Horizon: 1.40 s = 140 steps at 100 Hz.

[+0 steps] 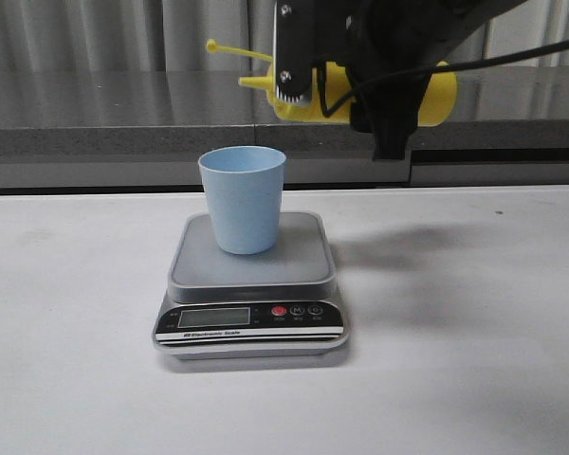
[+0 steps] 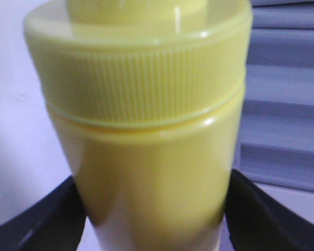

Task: Pour seasoning into cup on scale with both arms
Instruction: 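Turn the bottle upright with the right gripper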

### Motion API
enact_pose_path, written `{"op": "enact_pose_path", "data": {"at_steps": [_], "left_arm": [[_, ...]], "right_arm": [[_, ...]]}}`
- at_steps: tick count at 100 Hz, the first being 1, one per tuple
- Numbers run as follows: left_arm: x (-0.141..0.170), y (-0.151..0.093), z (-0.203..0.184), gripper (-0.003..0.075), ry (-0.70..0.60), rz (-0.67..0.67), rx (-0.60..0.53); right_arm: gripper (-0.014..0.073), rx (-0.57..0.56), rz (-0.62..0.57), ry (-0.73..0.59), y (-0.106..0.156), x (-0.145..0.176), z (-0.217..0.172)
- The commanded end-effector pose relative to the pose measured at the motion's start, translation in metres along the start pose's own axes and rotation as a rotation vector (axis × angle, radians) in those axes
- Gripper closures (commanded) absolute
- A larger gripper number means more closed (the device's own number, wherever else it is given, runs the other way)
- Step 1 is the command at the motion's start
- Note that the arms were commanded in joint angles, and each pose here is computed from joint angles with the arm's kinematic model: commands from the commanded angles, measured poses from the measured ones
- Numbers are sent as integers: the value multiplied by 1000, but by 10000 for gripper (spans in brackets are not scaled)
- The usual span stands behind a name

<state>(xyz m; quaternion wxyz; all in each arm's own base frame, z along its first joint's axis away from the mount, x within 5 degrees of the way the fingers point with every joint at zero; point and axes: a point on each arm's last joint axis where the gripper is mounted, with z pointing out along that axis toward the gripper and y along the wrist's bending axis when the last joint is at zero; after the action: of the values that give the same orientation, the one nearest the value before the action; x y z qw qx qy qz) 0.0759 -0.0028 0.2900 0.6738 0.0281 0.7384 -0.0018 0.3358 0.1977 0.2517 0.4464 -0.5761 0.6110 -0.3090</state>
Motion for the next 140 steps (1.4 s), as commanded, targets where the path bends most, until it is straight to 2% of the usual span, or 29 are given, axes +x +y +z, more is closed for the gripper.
{"op": "enact_pose_path", "data": {"at_steps": [1,31,45,59,84,118,128,140], "left_arm": [[-15,0,-1,738,-101,-9,4],[-15,0,-1,738,-101,-9,4],[-15,0,-1,738,-101,-9,4],[-15,0,-1,738,-101,-9,4],[-15,0,-1,738,-101,-9,4],[-15,0,-1,738,-101,-9,4],[-15,0,-1,738,-101,-9,4],[-15,0,-1,738,-101,-9,4]], "right_arm": [[374,88,137,-64,-41,1,-25],[374,33,575,-100,-70,38,-41],[374,-11,777,-180,-75,53,-44],[374,-59,907,-287,-69,64,-43],[374,-112,1057,-411,-40,82,-41],[374,-9,1172,-534,7,103,-52],[374,19,1203,-534,19,109,-56],[374,-7,1214,-503,32,112,-53]]}}
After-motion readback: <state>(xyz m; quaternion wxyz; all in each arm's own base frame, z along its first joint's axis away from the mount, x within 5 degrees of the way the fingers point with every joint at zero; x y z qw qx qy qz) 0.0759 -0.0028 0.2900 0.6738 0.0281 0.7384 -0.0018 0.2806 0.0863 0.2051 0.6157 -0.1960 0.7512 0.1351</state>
